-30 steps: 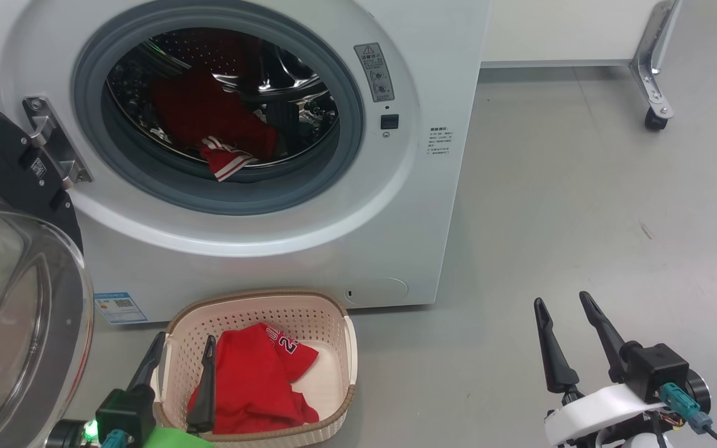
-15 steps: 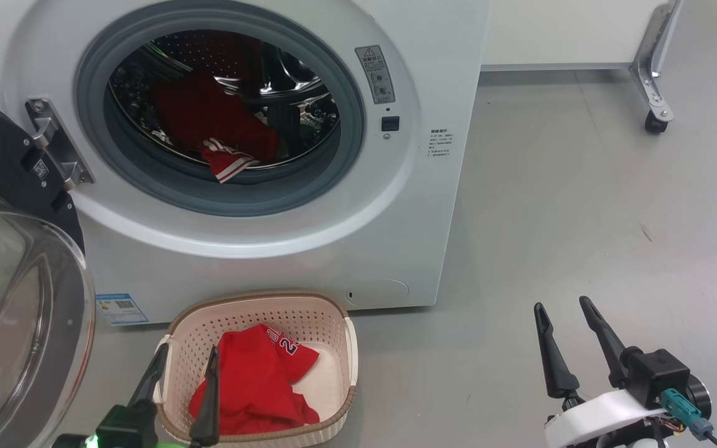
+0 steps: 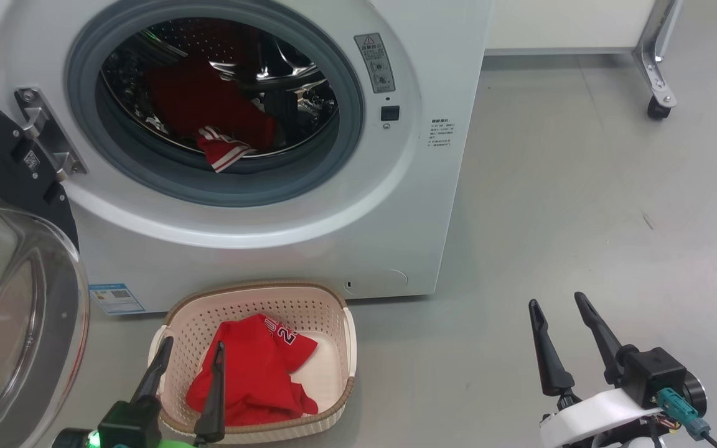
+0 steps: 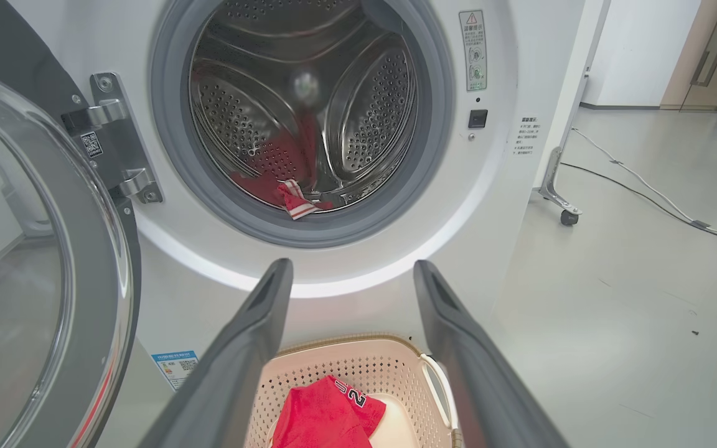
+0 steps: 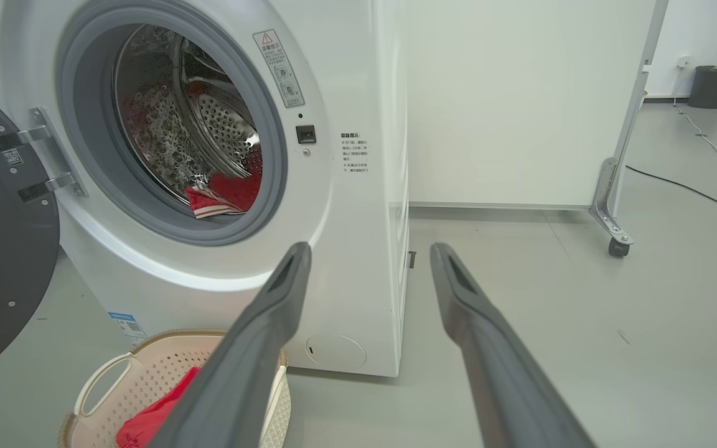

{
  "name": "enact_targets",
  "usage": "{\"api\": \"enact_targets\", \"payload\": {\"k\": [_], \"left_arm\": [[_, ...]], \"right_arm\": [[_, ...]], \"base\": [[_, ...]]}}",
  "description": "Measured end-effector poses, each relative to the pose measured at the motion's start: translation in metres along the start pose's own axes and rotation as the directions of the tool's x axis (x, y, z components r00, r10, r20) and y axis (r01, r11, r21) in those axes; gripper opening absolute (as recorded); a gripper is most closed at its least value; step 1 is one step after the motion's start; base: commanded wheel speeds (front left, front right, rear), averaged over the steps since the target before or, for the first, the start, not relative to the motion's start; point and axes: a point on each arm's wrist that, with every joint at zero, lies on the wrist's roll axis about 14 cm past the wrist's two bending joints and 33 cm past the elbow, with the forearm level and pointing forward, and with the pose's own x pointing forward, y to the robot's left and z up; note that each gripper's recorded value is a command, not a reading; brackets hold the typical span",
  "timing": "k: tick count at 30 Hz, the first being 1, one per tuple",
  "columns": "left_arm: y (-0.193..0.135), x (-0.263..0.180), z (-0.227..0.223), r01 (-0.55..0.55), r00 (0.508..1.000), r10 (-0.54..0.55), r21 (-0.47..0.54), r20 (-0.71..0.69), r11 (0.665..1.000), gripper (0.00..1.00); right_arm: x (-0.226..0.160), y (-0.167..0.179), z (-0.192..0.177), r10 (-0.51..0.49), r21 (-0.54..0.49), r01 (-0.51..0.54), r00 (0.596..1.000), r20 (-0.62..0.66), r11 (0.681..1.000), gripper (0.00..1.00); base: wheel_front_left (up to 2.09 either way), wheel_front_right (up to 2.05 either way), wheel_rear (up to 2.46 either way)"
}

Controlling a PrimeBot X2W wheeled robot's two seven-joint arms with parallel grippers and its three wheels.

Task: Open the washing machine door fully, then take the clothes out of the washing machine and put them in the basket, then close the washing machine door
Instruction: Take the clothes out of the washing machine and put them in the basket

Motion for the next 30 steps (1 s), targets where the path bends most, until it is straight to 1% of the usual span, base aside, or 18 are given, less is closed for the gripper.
{"api": "enact_targets", "payload": {"k": [5, 8, 14, 21, 25, 30], "left_arm": [[-0.008, 0.006, -0.01, 0.03, 0.998, -0.03, -0.007, -0.046, 1.0, 1.0], [-0.011, 0.017, -0.011, 0.051, 0.997, -0.051, -0.007, -0.062, 0.999, 1.0], [-0.017, 0.05, -0.015, 0.095, 0.991, -0.096, -0.008, -0.092, 0.995, 1.0], [-0.018, 0.093, -0.03, 0.128, 0.979, -0.129, -0.017, -0.159, 0.992, 1.0], [-0.017, 0.118, -0.049, 0.149, 0.959, -0.15, -0.021, -0.239, 0.989, 1.0], [-0.01, 0.144, -0.08, 0.171, 0.918, -0.162, -0.006, -0.363, 0.985, 1.0]], "right_arm": [[0.003, 0.003, -0.005, 0.011, 0.007, -0.011, 1.0, -0.014, 1.0, 1.0], [0.007, 0.004, -0.007, 0.015, 0.011, -0.015, 1.0, -0.02, 1.0, 1.0], [0.019, 0.004, -0.012, 0.021, 0.017, -0.02, 0.999, -0.033, 1.0, 1.0], [0.034, -0.001, -0.022, 0.013, 0.022, -0.012, 0.998, -0.058, 1.0, 1.0], [0.044, -0.005, -0.026, 0.006, 0.021, -0.005, 0.998, -0.062, 1.0, 1.0], [0.055, -0.012, -0.03, -0.012, 0.03, 0.014, 0.998, -0.068, 0.999, 1.0]], "base": [[0.0, 0.0, 0.0], [0.0, 0.0, 0.0], [0.0, 0.0, 0.0], [0.0, 0.0, 0.0], [0.0, 0.0, 0.0], [0.0, 0.0, 0.0]]}}
